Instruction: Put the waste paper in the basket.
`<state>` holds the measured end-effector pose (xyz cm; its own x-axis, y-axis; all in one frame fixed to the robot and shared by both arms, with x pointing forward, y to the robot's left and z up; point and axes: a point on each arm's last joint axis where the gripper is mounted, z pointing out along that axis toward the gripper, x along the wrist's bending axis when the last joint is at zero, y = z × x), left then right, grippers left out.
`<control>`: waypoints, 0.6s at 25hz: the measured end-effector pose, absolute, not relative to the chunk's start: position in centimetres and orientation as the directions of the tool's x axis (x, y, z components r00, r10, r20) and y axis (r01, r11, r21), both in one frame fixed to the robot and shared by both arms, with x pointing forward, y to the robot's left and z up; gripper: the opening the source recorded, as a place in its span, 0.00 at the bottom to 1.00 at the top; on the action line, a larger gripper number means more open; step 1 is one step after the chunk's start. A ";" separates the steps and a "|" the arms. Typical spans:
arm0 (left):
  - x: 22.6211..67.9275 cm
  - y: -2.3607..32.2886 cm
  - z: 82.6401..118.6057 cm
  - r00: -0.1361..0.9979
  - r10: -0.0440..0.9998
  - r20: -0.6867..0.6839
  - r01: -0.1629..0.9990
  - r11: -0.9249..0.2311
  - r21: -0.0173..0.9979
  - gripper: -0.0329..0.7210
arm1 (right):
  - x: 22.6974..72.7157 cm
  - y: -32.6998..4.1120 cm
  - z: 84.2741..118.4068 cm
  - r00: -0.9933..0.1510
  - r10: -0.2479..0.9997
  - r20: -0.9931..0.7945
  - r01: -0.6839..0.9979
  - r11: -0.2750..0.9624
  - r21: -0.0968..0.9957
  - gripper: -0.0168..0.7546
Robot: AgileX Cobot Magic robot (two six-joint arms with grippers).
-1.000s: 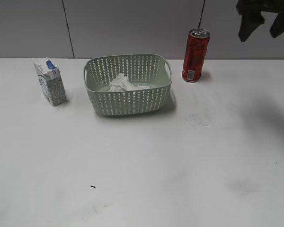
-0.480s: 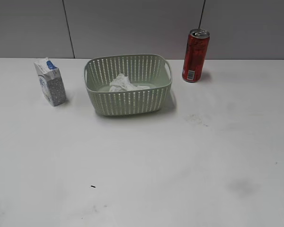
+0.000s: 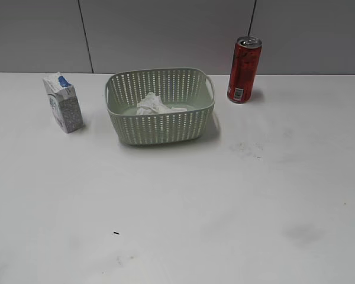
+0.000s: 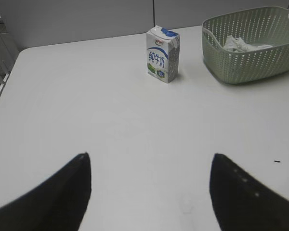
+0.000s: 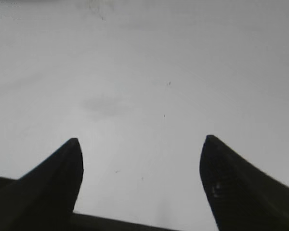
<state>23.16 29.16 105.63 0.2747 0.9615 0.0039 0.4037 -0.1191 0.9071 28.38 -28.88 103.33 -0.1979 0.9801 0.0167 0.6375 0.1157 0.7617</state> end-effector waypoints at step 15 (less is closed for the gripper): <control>23.2 29.2 105.6 0.275 0.962 0.004 0.404 -0.119 0.907 0.79 | 24.6 -29.7 104.1 -0.164 0.986 0.020 0.412 0.050 0.910 0.76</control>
